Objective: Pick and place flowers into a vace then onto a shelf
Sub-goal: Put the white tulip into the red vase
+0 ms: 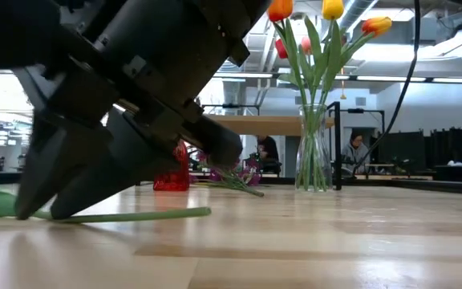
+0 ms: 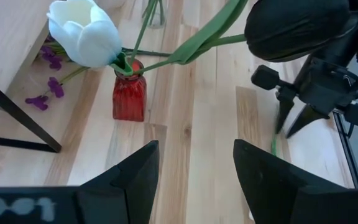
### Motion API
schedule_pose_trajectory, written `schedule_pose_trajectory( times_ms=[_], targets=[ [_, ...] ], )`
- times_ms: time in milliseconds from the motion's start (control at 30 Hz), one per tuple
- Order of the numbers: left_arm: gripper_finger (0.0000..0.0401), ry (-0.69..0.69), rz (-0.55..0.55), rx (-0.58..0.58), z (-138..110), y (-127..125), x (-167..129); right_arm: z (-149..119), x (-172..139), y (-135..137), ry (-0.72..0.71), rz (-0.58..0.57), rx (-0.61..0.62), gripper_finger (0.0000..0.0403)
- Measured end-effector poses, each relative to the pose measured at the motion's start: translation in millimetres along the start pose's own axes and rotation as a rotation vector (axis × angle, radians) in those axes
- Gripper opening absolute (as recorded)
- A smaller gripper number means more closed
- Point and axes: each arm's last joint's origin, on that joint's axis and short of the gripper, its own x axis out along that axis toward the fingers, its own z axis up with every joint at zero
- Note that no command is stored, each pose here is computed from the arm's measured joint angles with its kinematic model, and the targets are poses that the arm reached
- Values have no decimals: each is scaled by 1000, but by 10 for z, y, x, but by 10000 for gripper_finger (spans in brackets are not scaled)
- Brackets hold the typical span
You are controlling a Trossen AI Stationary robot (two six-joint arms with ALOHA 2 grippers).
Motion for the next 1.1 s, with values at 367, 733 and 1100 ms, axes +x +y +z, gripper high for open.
schedule_pose_trajectory(
  times_ms=[367,733,1100],
  targets=[
    [195,17,0,-12,-18,-1,-1,27,43,-133,88,-27,23,7],
    [195,19,-1,-12,-20,0,0,73,62,-77,55,66,-61,43],
    [195,20,-2,-7,-21,0,1,147,38,-14,-31,50,-133,114]
  ],
)
